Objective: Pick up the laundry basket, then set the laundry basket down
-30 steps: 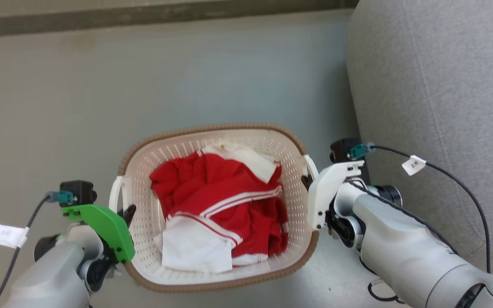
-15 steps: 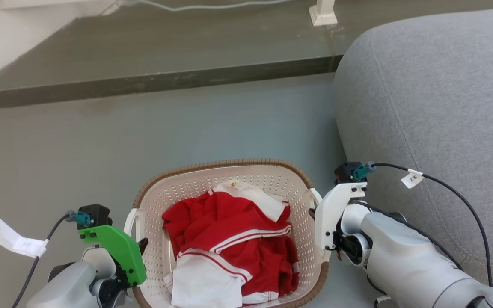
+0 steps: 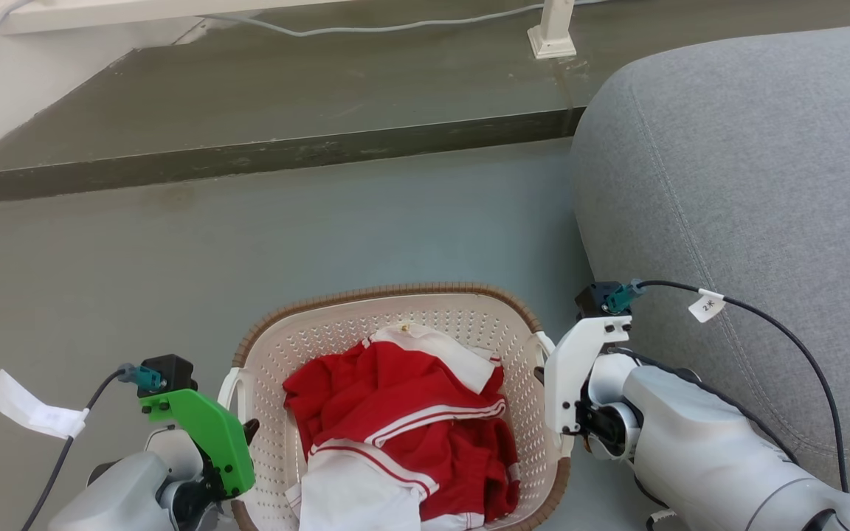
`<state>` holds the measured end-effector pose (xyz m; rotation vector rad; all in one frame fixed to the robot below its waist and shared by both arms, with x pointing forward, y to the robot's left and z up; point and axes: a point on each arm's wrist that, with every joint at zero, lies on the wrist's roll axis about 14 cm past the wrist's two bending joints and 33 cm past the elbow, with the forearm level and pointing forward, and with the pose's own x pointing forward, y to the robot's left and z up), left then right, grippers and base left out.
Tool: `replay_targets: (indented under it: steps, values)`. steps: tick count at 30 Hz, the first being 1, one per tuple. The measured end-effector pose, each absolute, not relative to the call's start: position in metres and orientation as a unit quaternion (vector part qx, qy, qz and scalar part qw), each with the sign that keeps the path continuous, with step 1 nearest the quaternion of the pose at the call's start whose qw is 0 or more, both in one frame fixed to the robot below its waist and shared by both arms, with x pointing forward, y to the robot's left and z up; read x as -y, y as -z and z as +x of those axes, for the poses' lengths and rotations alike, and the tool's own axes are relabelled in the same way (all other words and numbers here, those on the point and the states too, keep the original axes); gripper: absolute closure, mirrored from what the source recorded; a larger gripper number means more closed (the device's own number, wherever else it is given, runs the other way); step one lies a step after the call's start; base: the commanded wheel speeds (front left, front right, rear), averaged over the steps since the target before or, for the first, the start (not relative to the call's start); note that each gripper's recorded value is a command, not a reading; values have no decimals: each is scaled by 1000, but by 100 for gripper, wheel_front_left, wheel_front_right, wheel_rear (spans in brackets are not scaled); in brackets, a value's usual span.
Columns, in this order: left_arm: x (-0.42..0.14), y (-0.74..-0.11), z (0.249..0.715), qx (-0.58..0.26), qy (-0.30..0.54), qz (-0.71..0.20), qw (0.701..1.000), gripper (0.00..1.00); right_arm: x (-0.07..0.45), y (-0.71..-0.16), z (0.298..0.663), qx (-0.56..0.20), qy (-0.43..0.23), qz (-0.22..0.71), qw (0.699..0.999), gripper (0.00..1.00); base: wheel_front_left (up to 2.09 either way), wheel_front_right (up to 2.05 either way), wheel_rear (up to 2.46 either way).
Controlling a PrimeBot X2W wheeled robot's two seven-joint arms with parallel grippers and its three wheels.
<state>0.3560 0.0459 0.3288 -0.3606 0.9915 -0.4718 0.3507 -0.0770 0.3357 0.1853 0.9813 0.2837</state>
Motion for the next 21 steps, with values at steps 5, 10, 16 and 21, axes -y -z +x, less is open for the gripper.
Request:
replay_targets:
  steps: [5,10,16,21]
  values:
    - [-46,-328,356,-470,222,-171,837,100,77,-335,351,-470,-136,89,867,100,0,0,0]
    - [-46,-327,356,-471,222,-171,836,100,77,-334,351,-472,-136,89,867,100,0,0,0]
    - [-46,-326,356,-473,221,-171,836,100,76,-334,353,-472,-137,88,866,100,0,0,0]
    - [-46,-325,357,-473,221,-171,836,100,77,-333,353,-474,-138,87,866,100,0,0,0]
